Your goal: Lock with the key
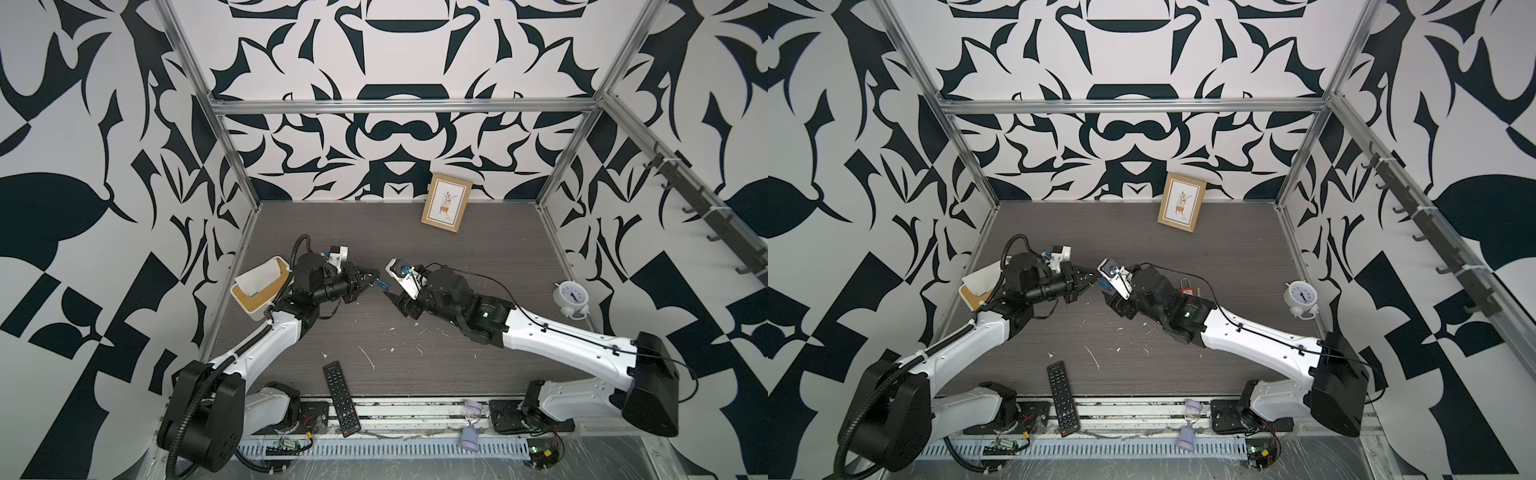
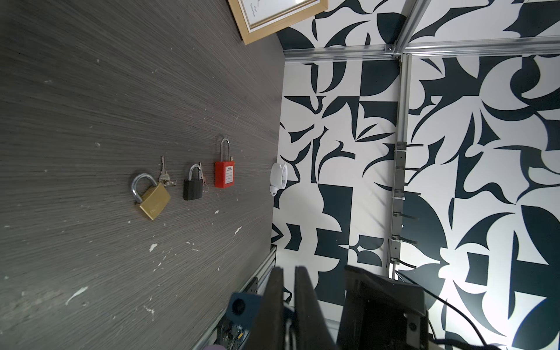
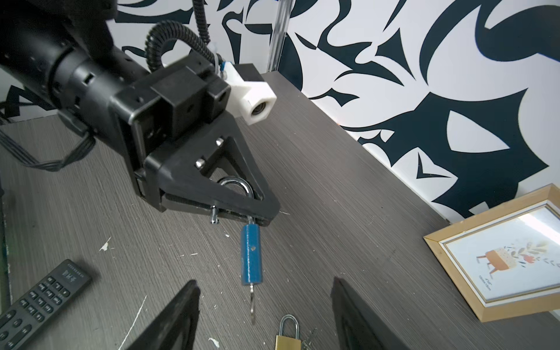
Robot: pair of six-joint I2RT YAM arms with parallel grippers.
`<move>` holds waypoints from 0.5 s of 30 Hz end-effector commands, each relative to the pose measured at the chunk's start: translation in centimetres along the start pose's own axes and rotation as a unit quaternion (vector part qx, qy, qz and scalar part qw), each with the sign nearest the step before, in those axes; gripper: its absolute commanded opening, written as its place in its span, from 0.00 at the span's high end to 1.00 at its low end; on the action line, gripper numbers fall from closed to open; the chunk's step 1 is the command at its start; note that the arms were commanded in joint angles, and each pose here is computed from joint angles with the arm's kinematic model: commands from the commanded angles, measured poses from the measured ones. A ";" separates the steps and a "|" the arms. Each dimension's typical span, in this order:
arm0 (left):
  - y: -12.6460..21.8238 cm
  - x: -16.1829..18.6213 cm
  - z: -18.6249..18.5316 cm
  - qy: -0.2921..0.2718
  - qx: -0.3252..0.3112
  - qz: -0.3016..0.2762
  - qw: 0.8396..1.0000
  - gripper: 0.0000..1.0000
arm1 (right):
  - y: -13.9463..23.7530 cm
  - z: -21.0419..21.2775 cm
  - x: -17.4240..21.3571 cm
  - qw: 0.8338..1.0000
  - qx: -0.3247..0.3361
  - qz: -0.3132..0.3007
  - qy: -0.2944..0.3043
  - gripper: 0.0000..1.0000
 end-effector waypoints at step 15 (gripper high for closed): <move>0.5 0.2 -2.2 -0.012 0.047 0.005 0.999 1.00 | -1.6 -0.9 -1.2 0.997 -0.041 -0.038 -0.052 0.51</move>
Point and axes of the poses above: each gripper's point midway between its finger pads, its own y axis back along the fingers, its own z axis along the line the jaws close on, x = y × z, the point moved 10 cm from there along y, back along the fingers, and after that the axes turned 5 degrees about y, right-handed, at the moved point
